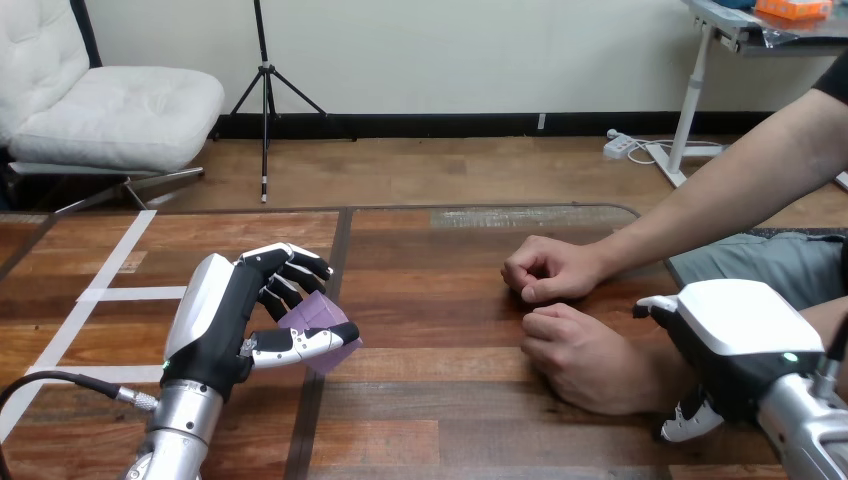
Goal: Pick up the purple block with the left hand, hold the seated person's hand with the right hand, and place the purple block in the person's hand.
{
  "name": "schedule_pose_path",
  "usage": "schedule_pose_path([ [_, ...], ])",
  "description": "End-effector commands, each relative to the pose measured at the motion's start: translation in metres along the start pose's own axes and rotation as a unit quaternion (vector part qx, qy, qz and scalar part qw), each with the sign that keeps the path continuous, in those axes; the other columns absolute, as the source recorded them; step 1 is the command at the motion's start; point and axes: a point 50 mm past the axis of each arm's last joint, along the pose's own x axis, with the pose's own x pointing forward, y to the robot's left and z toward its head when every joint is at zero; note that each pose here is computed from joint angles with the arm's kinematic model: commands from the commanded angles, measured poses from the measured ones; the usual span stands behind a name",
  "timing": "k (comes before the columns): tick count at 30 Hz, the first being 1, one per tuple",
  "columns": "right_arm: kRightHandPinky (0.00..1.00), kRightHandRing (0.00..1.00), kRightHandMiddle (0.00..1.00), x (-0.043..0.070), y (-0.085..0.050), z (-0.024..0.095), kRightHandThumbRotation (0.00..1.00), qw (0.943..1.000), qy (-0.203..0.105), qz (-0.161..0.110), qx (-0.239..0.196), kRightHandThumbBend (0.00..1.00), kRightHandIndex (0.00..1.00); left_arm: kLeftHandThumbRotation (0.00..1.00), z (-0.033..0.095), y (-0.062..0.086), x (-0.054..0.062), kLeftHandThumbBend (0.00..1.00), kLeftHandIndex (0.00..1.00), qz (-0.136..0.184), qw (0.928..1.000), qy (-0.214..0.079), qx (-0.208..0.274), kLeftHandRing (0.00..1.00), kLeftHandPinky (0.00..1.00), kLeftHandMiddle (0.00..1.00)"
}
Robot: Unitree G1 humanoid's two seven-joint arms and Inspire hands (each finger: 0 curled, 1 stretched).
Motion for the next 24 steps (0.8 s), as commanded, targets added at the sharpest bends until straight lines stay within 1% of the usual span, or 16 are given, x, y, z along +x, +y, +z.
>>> schedule_pose_path([
  [1, 0.84, 0.86, 0.87, 0.009, -0.025, 0.001, 0.09, 0.9990, 0.001, -0.025, -0.037, 0.83, 0.84, 0.13, 0.014, 0.011, 0.015, 0.65, 0.56, 0.028, 0.9986, -0.044, -0.002, 0.45, 0.39, 0.53],
  [9, 0.83, 0.85, 0.86, 0.014, -0.025, 0.001, 0.07, 0.9991, 0.010, -0.004, -0.041, 0.83, 0.83, 0.12, 0.015, 0.012, 0.014, 0.65, 0.57, 0.029, 0.9984, -0.049, -0.001, 0.45, 0.39, 0.53],
  [12, 0.83, 0.85, 0.85, 0.015, -0.025, 0.000, 0.07, 0.9990, 0.012, -0.001, -0.043, 0.83, 0.83, 0.12, 0.015, 0.012, 0.014, 0.65, 0.57, 0.028, 0.9983, -0.050, -0.001, 0.45, 0.39, 0.53],
  [17, 0.83, 0.85, 0.85, 0.018, -0.024, 0.000, 0.07, 0.9985, 0.023, 0.022, -0.044, 0.81, 0.83, 0.12, 0.015, 0.012, 0.014, 0.65, 0.57, 0.029, 0.9981, -0.053, 0.000, 0.46, 0.39, 0.53],
  [24, 0.82, 0.84, 0.84, 0.023, -0.023, -0.001, 0.07, 0.9977, 0.027, 0.036, -0.051, 0.81, 0.82, 0.12, 0.015, 0.012, 0.014, 0.64, 0.57, 0.029, 0.9981, -0.055, -0.001, 0.46, 0.40, 0.53],
])
